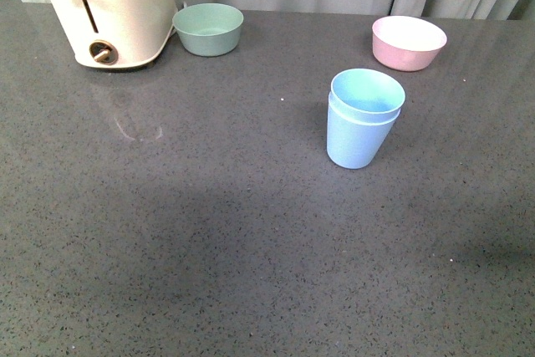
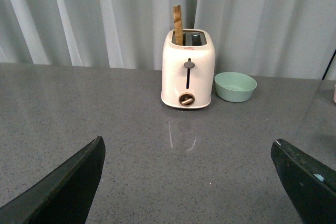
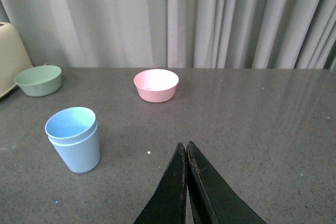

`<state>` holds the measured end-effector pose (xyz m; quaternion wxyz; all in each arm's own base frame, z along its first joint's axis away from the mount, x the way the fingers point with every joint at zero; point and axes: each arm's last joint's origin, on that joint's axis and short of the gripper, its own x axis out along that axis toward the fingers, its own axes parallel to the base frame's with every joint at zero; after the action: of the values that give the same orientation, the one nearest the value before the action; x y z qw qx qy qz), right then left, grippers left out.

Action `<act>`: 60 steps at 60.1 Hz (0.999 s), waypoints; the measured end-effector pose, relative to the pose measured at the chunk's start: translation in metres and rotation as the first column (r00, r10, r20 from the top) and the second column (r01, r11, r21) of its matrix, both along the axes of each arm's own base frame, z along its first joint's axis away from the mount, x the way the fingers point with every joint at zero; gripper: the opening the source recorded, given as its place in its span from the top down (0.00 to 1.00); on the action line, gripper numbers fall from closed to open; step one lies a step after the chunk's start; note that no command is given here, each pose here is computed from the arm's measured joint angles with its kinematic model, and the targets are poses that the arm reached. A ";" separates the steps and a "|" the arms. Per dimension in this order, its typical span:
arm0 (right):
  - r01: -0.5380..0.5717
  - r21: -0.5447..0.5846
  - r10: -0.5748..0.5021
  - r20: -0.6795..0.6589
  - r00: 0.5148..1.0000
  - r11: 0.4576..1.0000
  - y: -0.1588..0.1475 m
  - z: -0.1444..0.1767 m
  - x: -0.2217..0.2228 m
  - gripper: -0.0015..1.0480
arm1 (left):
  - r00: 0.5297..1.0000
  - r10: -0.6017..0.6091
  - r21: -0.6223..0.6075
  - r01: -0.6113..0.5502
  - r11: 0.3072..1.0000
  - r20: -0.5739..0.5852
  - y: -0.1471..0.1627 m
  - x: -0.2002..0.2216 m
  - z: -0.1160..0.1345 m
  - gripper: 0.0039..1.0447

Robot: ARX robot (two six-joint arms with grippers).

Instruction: Stack blue cups with both arms

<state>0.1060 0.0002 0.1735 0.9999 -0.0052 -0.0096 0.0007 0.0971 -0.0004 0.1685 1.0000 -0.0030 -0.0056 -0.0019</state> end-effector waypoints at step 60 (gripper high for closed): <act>0.000 0.000 0.000 0.000 1.000 1.000 0.000 -0.002 -0.009 0.30 | 1.000 0.000 0.000 0.000 1.000 0.000 0.000 0.000 0.000 0.08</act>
<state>0.0966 0.0002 0.1713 0.9999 -0.0052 -0.0096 0.0009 0.0971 -0.0004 0.1685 1.0000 -0.0030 -0.0056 -0.0019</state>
